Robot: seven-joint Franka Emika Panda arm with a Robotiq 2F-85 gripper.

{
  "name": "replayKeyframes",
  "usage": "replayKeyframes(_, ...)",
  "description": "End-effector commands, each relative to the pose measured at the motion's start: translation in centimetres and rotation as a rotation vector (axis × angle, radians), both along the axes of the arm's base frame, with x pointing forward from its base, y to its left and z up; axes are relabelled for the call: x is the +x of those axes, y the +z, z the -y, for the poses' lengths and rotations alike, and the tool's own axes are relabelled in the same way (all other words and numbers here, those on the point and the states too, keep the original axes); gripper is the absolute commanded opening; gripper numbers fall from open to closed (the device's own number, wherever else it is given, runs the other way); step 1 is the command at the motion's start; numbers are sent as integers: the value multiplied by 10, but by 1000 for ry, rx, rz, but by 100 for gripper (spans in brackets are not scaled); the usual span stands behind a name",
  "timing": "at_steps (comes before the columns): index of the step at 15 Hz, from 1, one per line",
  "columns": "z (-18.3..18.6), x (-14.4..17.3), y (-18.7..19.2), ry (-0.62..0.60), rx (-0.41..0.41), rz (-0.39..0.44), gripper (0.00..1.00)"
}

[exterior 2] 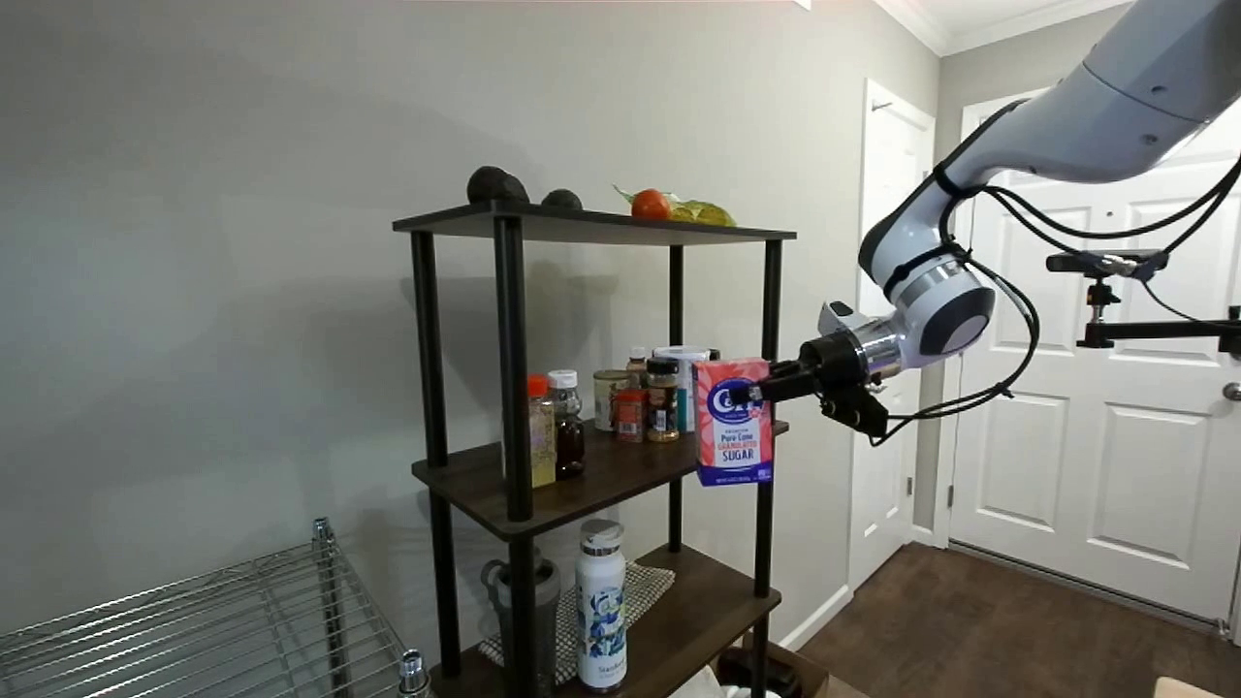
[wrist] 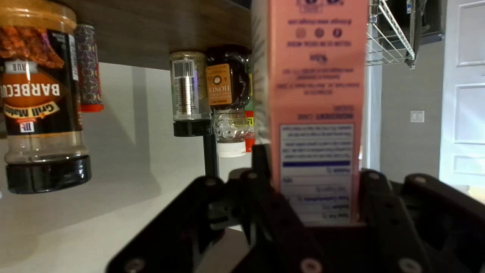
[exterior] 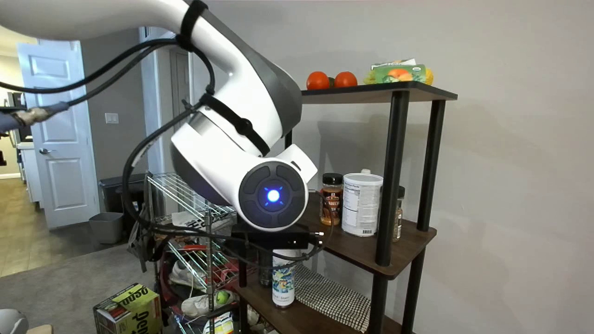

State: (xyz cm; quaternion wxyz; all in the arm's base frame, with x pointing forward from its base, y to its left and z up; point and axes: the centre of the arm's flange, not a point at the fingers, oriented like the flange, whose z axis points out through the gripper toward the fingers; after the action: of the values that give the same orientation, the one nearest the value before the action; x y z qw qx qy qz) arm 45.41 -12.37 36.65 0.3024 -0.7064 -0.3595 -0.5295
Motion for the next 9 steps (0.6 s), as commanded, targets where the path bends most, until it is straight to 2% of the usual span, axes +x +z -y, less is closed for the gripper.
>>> replayKeyframes(1,0,-31,20,24,17,34,15)
replayKeyframes(9,-12,-57,27,51,55,56,15)
